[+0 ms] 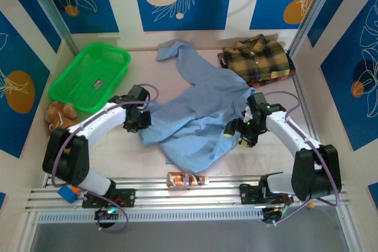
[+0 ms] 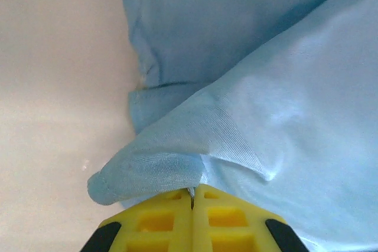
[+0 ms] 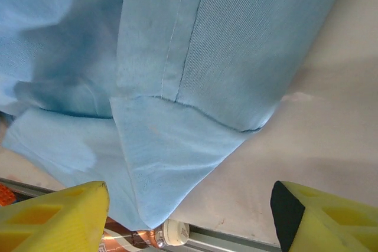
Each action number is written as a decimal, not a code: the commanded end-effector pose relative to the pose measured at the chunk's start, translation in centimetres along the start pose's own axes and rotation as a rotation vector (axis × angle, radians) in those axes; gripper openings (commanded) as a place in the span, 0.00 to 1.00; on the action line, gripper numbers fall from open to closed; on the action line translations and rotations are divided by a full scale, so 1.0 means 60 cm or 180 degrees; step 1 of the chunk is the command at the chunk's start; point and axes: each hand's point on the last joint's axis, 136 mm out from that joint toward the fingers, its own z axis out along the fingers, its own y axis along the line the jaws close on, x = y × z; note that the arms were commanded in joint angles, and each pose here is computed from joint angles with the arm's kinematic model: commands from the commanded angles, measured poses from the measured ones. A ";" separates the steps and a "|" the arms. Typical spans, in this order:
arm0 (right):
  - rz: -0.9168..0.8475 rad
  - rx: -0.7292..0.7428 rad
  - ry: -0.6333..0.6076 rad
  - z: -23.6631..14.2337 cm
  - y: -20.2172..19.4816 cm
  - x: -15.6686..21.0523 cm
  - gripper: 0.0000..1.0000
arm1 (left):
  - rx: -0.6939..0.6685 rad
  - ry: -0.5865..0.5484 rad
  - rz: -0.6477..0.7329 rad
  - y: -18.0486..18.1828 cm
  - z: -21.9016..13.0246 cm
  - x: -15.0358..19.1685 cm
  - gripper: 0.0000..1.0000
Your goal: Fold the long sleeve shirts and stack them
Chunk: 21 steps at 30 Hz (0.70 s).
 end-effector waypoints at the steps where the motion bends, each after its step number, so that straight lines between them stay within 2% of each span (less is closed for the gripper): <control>1: 0.0094 0.0060 0.0042 0.023 0.010 0.008 0.73 | 0.0073 -0.0282 0.0154 -0.015 -0.072 -0.041 0.03; 8: 0.0113 0.0330 0.0154 0.067 0.004 0.016 0.67 | 0.0210 -0.0637 0.0331 -0.056 -0.150 -0.131 0.02; 9: 0.0146 0.0393 0.0146 0.075 -0.001 0.013 0.62 | 0.0227 -0.0704 0.0360 -0.063 -0.163 -0.149 0.02; 12: 0.0235 0.0579 0.0097 0.090 -0.018 -0.002 0.30 | 0.0275 -0.0885 0.0419 -0.075 -0.199 -0.205 0.02; 14: 0.0223 0.0641 0.0069 0.091 -0.019 -0.010 0.16 | 0.0299 -0.0999 0.0448 -0.079 -0.222 -0.242 0.02; 18: 0.0135 0.0738 -0.0033 0.069 -0.019 -0.015 0.00 | 0.0366 -0.1231 0.0510 -0.087 -0.265 -0.314 0.03; 21: 0.0089 0.0748 -0.0084 0.047 -0.022 -0.009 0.00 | 0.0394 -0.1299 0.0559 -0.094 -0.272 -0.359 0.04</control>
